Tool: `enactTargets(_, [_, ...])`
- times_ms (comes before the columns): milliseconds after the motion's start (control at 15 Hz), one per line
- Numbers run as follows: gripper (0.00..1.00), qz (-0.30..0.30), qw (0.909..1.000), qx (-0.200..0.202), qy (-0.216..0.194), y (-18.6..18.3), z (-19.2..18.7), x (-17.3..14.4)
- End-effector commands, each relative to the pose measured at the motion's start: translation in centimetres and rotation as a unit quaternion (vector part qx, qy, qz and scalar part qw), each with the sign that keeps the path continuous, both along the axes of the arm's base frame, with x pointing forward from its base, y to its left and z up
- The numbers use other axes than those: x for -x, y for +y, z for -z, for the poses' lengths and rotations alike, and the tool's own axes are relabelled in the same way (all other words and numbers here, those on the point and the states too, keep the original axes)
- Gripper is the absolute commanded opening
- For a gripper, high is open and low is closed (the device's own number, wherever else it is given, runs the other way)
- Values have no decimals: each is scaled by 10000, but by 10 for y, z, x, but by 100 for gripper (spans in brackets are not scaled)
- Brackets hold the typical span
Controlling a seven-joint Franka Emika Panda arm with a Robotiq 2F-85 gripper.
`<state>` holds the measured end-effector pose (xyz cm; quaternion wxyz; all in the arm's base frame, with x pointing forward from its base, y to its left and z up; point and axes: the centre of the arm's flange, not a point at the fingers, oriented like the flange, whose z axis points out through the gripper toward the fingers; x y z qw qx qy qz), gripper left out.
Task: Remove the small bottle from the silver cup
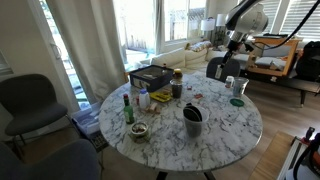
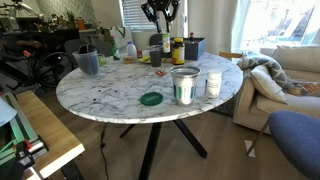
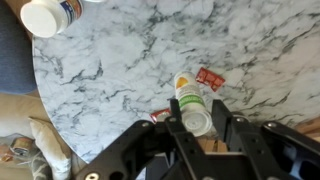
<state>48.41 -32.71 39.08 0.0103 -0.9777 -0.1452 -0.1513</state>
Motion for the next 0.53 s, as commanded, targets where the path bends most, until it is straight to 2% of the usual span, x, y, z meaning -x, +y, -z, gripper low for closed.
enactTargets(0, [12,216,9996,-178,88,1,26,-40])
enactTargets(200, [12,177,9990,-308,259,12,55,-56])
enactTargets(467, [12,329,9991,-29,272,13,100,-65])
